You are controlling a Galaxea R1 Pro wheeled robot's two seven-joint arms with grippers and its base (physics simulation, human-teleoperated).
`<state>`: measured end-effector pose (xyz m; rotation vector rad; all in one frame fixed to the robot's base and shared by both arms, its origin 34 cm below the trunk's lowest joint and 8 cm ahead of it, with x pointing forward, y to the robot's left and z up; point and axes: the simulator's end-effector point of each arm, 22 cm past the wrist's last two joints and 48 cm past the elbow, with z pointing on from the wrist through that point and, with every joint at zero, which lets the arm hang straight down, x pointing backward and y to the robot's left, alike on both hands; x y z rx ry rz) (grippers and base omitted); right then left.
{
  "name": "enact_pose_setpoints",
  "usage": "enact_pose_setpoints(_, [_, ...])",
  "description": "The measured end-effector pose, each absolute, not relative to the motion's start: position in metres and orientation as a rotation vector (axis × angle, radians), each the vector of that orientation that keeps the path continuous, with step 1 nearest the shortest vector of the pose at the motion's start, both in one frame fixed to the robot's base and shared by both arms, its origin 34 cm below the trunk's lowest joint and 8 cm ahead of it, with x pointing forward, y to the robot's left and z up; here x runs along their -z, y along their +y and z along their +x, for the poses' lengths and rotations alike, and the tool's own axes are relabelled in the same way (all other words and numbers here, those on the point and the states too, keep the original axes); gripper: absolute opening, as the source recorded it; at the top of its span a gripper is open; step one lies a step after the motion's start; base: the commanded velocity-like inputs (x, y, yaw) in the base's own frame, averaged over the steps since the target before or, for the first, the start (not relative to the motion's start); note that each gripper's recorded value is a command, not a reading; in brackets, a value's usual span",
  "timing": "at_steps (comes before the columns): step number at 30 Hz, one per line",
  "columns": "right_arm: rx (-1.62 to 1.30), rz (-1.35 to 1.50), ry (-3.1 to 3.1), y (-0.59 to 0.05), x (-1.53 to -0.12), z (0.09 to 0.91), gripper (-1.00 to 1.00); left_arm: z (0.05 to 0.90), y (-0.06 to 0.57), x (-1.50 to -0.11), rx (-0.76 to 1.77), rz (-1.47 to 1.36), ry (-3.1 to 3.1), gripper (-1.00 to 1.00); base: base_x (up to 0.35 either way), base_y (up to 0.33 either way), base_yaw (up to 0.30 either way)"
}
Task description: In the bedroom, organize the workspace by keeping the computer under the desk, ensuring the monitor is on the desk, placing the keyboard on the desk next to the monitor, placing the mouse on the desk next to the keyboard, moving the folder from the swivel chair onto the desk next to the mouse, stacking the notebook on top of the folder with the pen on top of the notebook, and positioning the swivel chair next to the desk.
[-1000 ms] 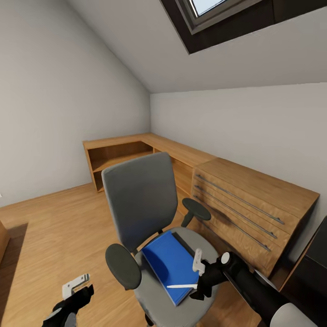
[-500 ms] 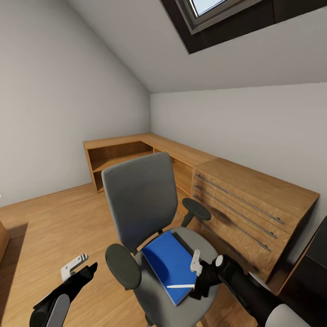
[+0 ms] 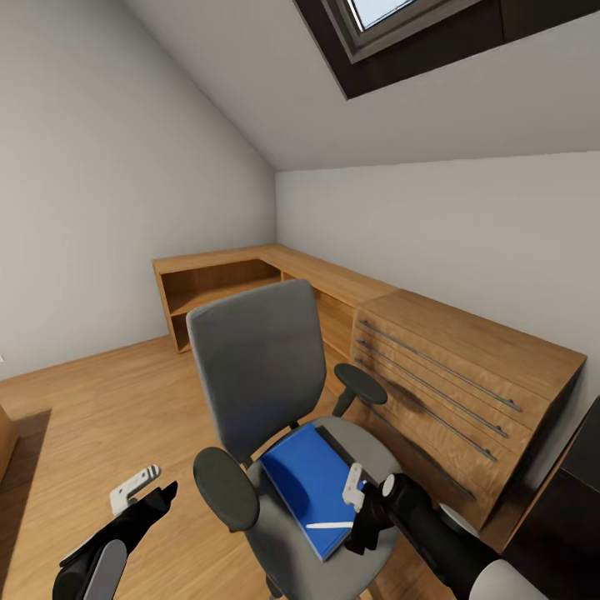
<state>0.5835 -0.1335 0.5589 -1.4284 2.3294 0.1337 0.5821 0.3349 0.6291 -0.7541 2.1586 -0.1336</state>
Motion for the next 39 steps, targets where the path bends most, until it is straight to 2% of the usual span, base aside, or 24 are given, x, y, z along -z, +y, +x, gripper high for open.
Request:
enact_pose_setpoints(17, [-0.111,-1.41,2.363,-0.138,-0.556,0.582,1.0,0.583,0.336,-0.631,0.138,-0.762,2.151,1.0,0.0,0.0,0.0])
enact_pose_setpoints(26, [-0.182,-1.431,2.344,-0.107,-0.56,0.575,1.0,0.579,0.338,-0.627,0.136,-0.815,2.141,1.0,0.0,0.0,0.0])
enact_pose_setpoints(39, [-0.161,-1.466,2.332,-0.107,-0.559,0.574,1.0,0.579,0.34,-0.627,0.133,-0.813,2.141,1.0,0.0,0.0,0.0])
